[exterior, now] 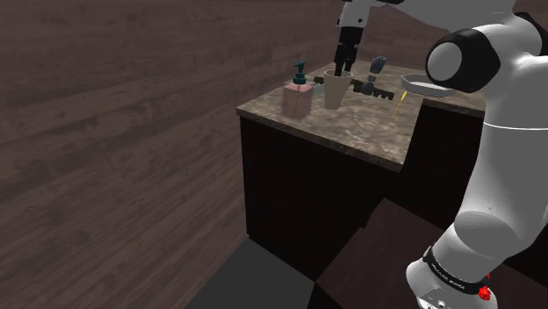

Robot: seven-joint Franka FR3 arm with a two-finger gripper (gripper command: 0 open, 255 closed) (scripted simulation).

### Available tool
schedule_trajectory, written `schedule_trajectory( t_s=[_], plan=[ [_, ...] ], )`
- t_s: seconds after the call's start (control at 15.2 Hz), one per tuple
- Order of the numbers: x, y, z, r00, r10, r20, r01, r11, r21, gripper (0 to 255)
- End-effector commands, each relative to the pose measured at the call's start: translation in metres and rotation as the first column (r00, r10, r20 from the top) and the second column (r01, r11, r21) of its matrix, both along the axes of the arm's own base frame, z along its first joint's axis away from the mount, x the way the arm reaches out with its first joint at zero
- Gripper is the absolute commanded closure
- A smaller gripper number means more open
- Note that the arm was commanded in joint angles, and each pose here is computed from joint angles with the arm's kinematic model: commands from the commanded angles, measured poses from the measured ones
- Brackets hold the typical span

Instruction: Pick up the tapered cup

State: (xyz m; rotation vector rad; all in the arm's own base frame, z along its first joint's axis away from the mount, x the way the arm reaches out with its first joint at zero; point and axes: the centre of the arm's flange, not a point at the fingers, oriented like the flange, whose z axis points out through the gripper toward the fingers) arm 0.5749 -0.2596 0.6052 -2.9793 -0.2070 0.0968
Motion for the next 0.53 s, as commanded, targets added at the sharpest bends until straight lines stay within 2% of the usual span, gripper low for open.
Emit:
schedule_trajectory(
  t_s=[0.0, 0.13, 0.2, 0.46],
  plan=[
    [-0.0006, -0.0007, -0.0108, 1.000, 0.000, 0.001, 0.000, 1.000, 0.000, 0],
    [-0.0006, -0.0007, -0.0138, 1.000, 0.000, 0.000, 0.000, 1.000, 0.000, 0],
    [-0.0009, -0.0005, -0.0135, 1.000, 0.000, 0.000, 0.000, 1.000, 0.000, 255],
    [-0.0005, -0.0006, -0.0138, 1.000, 0.000, 0.000, 0.000, 1.000, 0.000, 255]
  ],
)
